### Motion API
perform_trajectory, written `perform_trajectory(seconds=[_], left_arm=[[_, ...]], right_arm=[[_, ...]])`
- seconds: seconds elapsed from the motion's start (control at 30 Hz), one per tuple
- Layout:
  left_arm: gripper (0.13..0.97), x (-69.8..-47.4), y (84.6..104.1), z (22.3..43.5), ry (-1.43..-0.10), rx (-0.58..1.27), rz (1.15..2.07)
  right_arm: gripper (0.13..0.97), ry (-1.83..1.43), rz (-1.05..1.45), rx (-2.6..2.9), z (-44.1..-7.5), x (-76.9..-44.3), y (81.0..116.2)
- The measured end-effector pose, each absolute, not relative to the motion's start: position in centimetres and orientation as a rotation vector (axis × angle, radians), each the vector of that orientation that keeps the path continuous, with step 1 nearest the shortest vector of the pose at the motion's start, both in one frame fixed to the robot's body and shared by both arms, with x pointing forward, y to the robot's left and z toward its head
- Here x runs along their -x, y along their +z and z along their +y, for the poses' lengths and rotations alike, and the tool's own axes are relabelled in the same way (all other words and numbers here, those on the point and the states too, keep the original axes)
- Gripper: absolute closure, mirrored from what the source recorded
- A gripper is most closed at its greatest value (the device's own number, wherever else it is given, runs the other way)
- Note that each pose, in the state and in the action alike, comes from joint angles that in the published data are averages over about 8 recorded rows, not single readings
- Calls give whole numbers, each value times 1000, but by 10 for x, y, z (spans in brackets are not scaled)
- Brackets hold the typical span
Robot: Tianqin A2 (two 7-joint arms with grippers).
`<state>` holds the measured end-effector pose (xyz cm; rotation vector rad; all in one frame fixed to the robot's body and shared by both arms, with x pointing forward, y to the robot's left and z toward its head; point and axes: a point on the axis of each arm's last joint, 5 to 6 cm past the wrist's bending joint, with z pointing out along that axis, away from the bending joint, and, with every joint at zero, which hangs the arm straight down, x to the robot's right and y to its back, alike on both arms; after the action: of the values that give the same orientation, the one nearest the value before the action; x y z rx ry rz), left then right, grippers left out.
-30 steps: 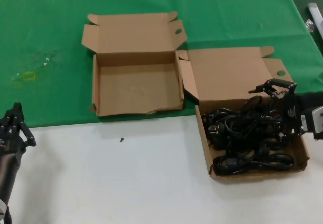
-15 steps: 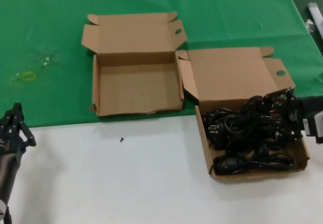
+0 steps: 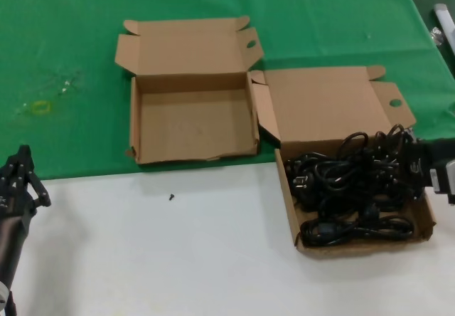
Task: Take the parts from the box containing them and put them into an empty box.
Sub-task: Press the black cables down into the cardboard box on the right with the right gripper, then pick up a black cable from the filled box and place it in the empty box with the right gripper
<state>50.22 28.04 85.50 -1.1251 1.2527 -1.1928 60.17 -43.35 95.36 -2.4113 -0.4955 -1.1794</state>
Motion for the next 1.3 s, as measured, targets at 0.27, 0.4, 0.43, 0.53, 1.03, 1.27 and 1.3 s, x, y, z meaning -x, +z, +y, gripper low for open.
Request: perform_trajectory(seconds=[0.27,0.4,0.43,0.53,1.03,1.27,1.3], left_arm=[[955,-502,855,280,-1193,1125,1253],[955,-502,855,280,-1193,1125,1253],[955,-502,855,280,-1193,1125,1253],[955,-502,855,280,-1193,1125,1253],[955,-502,855,280,-1193,1125,1253],[955,-502,855,280,-1193,1125,1253],[955,-502,855,280,-1193,1125,1253]], right_arm=[[881,-1171,-441,2395,-436,-602,972],[881,-1178,-393,2373,-435,-604,988],[881,-1183,-381,2366,-435,-605,993],[882,-1202,-349,2342,-431,-609,1004],[883,-1263,-350,2216,-365,-645,1021],[883,-1267,-381,2163,-318,-667,1018],[883,-1268,-385,2157,-312,-671,1017]])
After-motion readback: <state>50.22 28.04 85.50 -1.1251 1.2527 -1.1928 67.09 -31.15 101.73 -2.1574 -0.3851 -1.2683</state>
